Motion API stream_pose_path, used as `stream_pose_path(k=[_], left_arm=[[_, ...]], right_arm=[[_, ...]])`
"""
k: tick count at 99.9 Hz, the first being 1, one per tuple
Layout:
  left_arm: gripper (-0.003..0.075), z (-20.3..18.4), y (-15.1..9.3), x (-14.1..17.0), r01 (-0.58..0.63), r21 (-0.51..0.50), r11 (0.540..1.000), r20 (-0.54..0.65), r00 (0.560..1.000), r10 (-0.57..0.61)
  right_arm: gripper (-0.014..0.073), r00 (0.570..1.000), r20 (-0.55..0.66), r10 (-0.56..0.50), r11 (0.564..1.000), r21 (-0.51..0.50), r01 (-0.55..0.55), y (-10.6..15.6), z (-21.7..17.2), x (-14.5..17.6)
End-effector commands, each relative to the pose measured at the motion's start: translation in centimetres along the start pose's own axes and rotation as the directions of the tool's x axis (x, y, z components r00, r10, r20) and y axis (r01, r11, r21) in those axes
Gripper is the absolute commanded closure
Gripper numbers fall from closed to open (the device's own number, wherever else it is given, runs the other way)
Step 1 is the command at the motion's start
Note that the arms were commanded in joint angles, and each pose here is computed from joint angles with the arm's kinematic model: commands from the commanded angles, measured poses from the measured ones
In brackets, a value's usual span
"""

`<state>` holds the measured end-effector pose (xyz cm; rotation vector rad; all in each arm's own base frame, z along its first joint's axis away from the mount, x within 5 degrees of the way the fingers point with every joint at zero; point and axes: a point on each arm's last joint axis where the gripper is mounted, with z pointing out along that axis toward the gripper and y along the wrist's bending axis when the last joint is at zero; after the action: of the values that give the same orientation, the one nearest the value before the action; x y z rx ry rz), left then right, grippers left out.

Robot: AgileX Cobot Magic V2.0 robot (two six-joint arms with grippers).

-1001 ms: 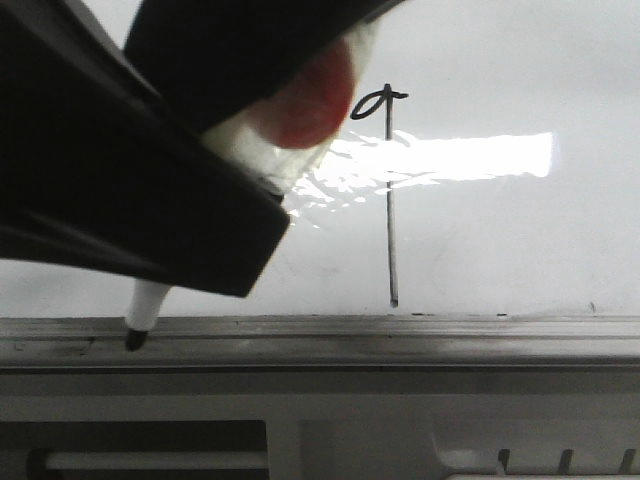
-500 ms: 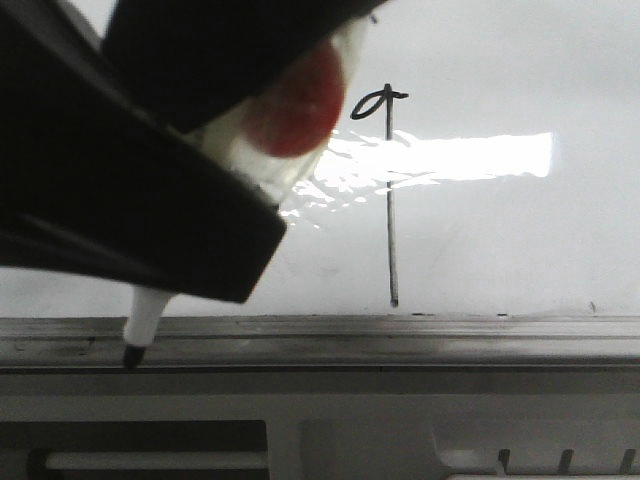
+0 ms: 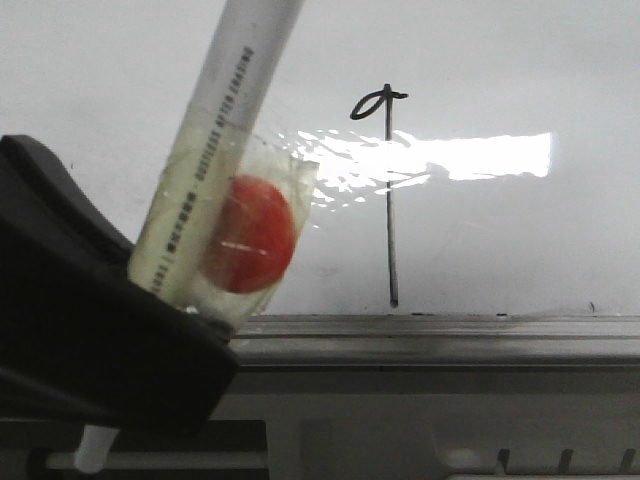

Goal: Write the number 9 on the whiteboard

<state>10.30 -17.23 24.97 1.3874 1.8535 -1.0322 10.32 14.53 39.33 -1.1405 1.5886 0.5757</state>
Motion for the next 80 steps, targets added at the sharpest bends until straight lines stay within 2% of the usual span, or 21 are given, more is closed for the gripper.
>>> stream_pose_path(k=[1,15,26,34,45,53,61,70,74,80], left_arm=[[0.0738,-0.4,-0.3,-1.2,0.029,0.013,1.0,0.063,0.998,-0.029],[0.0739,-0.4,0.2,-1.3,0.032,-0.039,0.999,0.072,0.997,-0.029],[0.0739,-0.6,1.5,-1.6,0.103,-0.176,0.979,0.121,0.989,-0.083],[0.0739,-1.0,2.8,-2.0,0.244,-0.296,0.924,0.219,0.958,-0.183],[0.0739,-1.7,4.1,-2.7,0.411,-0.39,0.824,0.357,0.892,-0.276],[0.0739,-1.8,4.4,-3.3,0.478,-0.404,0.78,0.411,0.857,-0.312],[0.0739,-1.4,4.6,-3.8,0.521,-0.384,0.762,0.433,0.831,-0.35],[0.0739,-0.8,5.5,-4.2,0.582,-0.381,0.718,0.453,0.795,-0.404],[0.0739,-0.5,5.9,-4.2,0.6,-0.393,0.697,0.457,0.785,-0.418],[0.0739,-0.2,6.4,-4.6,0.601,-0.404,0.69,0.456,0.786,-0.417]], right_arm=[[0.065,0.99,0.141,-0.003,0.998,0.063,-0.006,-0.5,-1.9,-2.0],[0.065,0.982,0.19,-0.014,0.997,0.076,0.0,-0.2,-3.6,-2.3],[0.065,0.974,0.225,-0.023,0.996,0.085,0.004,0.0,-4.9,-2.4],[0.065,0.97,0.24,-0.026,0.996,0.09,0.005,0.2,-5.5,-2.3],[0.065,0.972,0.233,-0.027,0.996,0.089,0.006,0.3,-5.6,-1.7],[0.065,0.976,0.217,-0.021,0.996,0.084,0.003,0.4,-5.4,-1.0],[0.065,0.979,0.202,-0.009,0.997,0.079,-0.008,0.5,-5.0,-0.5],[0.065,0.979,0.206,-0.001,0.996,0.086,-0.017,0.5,-4.8,-0.3],[0.065,0.978,0.211,-0.001,0.996,0.09,-0.018,0.4,-4.7,-0.2],[0.065,0.977,0.215,0.0,0.995,0.094,-0.02,0.4,-4.7,-0.2]])
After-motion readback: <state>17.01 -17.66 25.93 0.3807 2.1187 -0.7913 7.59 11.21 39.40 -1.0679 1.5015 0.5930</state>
